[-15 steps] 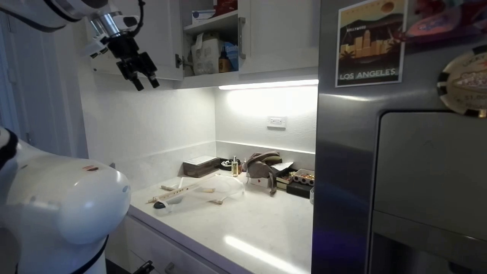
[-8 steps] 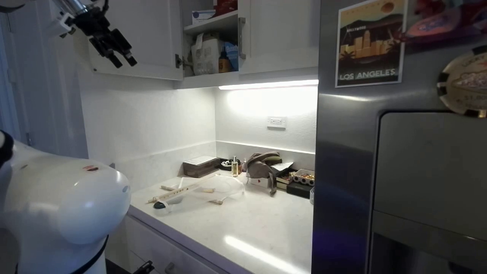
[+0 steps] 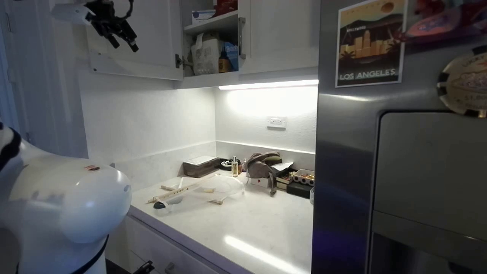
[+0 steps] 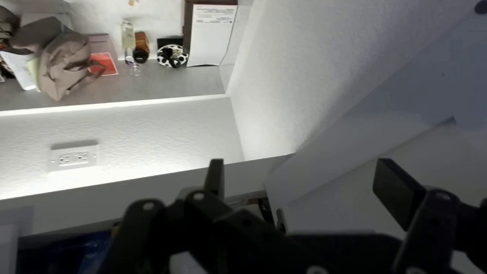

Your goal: Take the bottle on the counter, put it in the kitchen cabinet and close it, then take the blind on the counter and hang it to the wall

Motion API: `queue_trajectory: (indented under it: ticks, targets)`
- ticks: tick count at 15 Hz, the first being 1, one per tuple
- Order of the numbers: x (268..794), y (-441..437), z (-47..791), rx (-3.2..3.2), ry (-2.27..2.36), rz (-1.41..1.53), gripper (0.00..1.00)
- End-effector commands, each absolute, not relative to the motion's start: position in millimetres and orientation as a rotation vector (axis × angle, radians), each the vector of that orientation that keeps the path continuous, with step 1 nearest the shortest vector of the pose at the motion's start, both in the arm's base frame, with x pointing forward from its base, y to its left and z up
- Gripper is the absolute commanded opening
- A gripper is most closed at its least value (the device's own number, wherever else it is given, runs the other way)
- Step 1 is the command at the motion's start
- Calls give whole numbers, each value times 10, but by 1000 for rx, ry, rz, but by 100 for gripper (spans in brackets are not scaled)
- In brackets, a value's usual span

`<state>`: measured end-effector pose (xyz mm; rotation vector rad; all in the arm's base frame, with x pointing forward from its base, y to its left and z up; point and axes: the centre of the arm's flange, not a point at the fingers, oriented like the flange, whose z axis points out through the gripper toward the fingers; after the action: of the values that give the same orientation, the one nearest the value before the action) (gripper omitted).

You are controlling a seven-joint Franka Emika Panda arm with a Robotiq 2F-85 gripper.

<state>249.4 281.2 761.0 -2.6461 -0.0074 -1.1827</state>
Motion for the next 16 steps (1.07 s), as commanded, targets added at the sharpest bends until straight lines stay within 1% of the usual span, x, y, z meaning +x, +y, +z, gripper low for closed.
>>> queue_trajectory:
  ticks: [1, 6, 12, 16]
  targets:
    - [2861, 2931, 7741, -2603, -115, -1092, 100]
    - [3060, 2972, 7885, -2651, -193, -1013, 100]
    - [2900, 2868, 7986, -2752, -468, -848, 100]
    - [2833, 2735, 8093, -2778, -577, -789, 100]
